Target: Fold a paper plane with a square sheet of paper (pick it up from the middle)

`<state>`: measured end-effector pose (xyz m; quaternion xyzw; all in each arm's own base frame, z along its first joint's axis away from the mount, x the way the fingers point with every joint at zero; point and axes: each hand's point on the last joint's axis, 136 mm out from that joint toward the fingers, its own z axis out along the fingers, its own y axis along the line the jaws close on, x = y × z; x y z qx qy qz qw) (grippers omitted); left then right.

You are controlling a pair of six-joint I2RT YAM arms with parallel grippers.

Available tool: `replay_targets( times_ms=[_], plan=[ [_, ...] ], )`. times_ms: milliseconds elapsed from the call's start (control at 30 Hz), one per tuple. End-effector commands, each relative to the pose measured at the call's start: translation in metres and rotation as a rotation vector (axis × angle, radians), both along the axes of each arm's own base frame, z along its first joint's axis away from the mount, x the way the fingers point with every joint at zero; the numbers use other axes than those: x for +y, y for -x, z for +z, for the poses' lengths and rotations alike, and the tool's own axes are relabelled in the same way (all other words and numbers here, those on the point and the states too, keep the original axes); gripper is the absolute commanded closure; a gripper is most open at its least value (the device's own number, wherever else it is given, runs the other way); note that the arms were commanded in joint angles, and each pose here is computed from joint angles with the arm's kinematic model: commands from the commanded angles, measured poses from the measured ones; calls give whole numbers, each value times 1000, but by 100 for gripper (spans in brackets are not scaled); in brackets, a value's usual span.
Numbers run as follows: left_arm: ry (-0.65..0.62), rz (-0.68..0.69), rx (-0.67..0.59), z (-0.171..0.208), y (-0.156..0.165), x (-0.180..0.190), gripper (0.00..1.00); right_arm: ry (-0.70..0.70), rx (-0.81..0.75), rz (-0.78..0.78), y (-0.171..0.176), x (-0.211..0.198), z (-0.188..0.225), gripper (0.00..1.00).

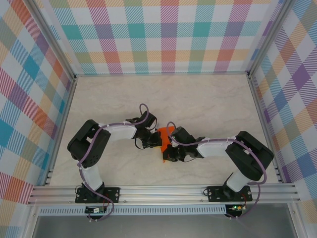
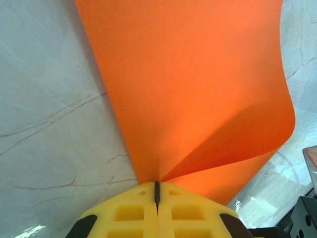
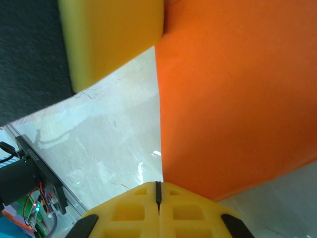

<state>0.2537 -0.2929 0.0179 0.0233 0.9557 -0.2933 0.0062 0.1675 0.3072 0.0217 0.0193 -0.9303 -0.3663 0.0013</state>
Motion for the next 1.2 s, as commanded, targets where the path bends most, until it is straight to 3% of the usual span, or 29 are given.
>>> replay_targets(
  times_ms=[0,333,600,933,1167],
  plan=[
    [-128,-5,42,-25,14,19,100,21,15,5,6,-4,-10,100],
    [-135,-4,39,-25,14,20,100,51,23,6,8,-8,-17,100],
    [-137,-4,35,-24,13,19,100,7,-30,30,3,1,8,100],
    [-140,-2,37,-25,13,19,100,123,30,48,24,-10,-26,100],
    [-149,-1,34,-25,13,21,100,75,-123,16,-4,0,25,100]
  ],
)
